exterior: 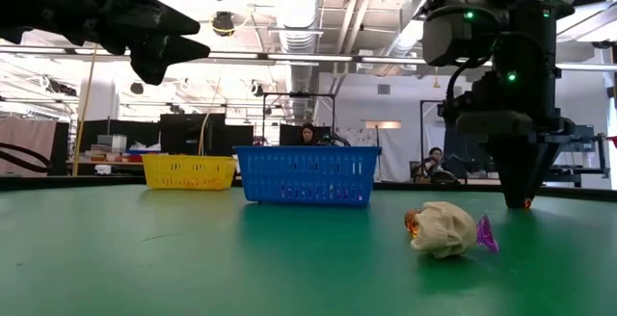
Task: Sort Halloween decoration
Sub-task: Put the pumpkin toy into the yellow bin
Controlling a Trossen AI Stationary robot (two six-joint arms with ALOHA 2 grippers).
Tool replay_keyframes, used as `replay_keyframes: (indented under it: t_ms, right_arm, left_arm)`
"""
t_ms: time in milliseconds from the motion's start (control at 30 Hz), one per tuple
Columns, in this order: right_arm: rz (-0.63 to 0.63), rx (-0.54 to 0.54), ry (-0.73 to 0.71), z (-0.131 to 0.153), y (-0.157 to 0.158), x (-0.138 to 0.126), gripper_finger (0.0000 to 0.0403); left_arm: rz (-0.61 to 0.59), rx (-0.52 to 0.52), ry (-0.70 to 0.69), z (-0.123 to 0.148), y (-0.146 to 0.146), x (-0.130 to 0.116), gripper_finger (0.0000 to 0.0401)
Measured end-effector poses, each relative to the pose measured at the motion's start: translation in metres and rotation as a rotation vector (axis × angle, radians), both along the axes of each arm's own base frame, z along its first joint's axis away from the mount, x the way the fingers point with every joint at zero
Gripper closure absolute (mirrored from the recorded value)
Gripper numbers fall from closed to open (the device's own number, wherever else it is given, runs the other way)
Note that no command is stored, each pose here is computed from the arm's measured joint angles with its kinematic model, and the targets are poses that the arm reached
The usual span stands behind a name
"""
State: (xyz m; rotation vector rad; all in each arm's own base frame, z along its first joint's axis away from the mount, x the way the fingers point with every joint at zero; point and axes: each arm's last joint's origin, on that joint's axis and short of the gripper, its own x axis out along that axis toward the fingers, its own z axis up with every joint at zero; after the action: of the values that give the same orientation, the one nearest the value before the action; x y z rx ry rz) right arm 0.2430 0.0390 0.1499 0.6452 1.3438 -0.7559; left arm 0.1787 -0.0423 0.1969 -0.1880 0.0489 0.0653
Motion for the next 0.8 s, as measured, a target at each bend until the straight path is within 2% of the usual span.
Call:
replay_keyframes:
  t_ms: [233,467,633,800]
  right_arm:
    - [0.023,0.009,-0.022,0.009,0.006,0.007,0.0265]
    - [0.084,0.013,-0.142,0.037,0.018,0.028,0.0263]
    - [0.139,-0.054,-0.294,0.068,0.023,0.049,0.0263]
    - [0.241,-0.112,-0.536,0.094,0.024,0.074,0.0263]
  left_arm:
    - [0.0,0.0,0.0,0.0,0.0,0.0,0.0211]
    - [0.001,0.0,0.0,0.0,0.0,0.0,0.0211]
    - [0.001,0.0,0.0,0.0,0.0,0.0,0.0211]
    - [0.0,0.0,0.0,0.0,0.0,0.0,0.0211]
